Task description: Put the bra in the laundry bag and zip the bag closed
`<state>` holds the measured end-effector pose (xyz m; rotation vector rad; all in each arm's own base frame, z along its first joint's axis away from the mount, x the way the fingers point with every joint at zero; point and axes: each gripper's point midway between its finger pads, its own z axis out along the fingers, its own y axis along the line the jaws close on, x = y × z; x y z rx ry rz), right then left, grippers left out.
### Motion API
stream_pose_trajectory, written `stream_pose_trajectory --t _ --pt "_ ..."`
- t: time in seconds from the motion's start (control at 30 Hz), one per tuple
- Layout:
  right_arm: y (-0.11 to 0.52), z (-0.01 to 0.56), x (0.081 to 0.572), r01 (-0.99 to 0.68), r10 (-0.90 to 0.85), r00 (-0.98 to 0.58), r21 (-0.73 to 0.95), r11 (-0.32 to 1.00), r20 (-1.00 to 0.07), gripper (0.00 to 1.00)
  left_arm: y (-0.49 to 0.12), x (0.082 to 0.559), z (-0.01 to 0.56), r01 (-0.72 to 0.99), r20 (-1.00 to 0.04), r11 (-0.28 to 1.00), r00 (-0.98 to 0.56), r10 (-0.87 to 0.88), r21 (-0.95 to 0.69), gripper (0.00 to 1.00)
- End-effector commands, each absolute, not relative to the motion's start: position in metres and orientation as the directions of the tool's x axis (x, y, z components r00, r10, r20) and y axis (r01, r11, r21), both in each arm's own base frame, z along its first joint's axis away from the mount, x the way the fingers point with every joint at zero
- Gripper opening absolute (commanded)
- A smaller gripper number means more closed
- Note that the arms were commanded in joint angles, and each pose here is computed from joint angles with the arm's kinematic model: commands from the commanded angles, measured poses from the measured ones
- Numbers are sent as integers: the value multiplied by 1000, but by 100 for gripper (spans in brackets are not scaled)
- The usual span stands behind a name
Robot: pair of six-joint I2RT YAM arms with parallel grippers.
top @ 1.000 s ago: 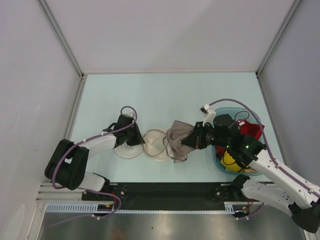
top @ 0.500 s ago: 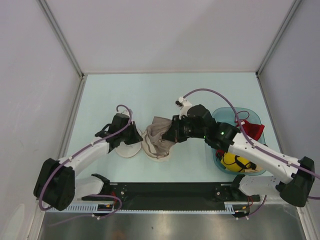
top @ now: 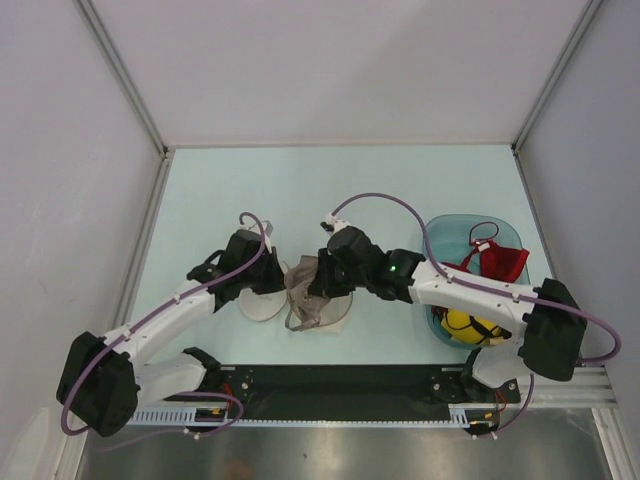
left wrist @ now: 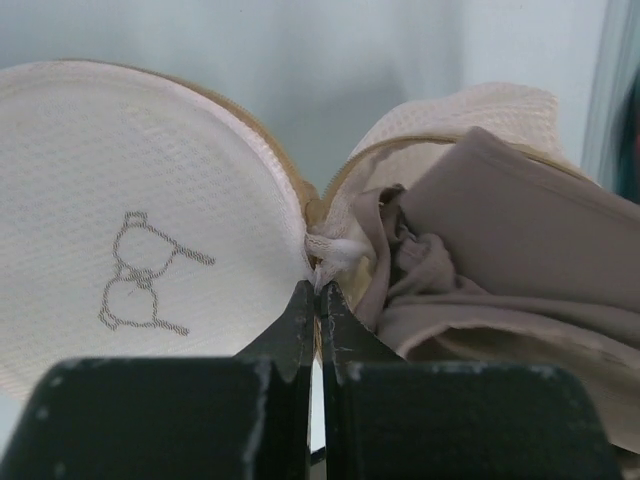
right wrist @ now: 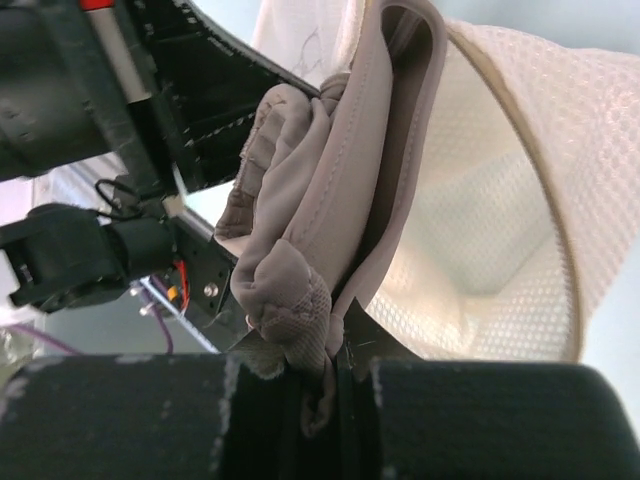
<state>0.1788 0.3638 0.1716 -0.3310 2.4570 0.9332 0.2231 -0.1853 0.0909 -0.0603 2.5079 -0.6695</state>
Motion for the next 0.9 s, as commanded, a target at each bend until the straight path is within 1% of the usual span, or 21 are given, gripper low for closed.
stream_pose_trajectory --t 0.0,0.1,0.2,0.33,0.47,0.57,0.63,0.67,0.7,0.73,0.8,0.87 --pt "373 153 195 -338 20 -833 537 773 -553 0 -197 232 119 130 -532 856 -826 -186 -501 0" --pt "377 133 196 -351 1 -805 476 806 -594 0 -201 230 122 147 -532 848 -828 -176 -510 0" --pt "371 109 200 -327 -9 -795 415 849 -606 0 -204 227 125 161 -530 838 -831 -170 -521 0" --pt "375 87 204 -345 0 -798 457 820 -603 0 -213 222 131 194 -522 815 -840 -150 -546 0" --pt "373 60 210 -314 -5 -830 460 830 -558 0 -219 215 134 216 -521 802 -843 -135 -557 0" --pt "365 64 218 -249 67 -854 519 818 -516 0 -216 209 132 213 -512 803 -849 -129 -556 0" --pt "355 72 227 -161 162 -865 569 806 -474 0 -213 204 127 213 -509 809 -852 -120 -548 0" --pt "347 70 223 -132 185 -872 582 802 -452 0 -211 203 125 213 -508 812 -854 -116 -543 0" --pt "353 95 230 -122 261 -853 657 744 -453 0 -208 199 118 202 -494 820 -862 -110 -535 0" --pt "352 102 232 -110 288 -849 682 723 -443 0 -207 198 117 200 -494 821 -862 -112 -535 0" --pt "358 114 231 -107 314 -850 722 684 -423 0 -210 194 117 202 -489 809 -864 -118 -553 0" --pt "368 121 223 -90 339 -864 777 623 -373 0 -214 192 121 211 -490 798 -863 -119 -565 0"
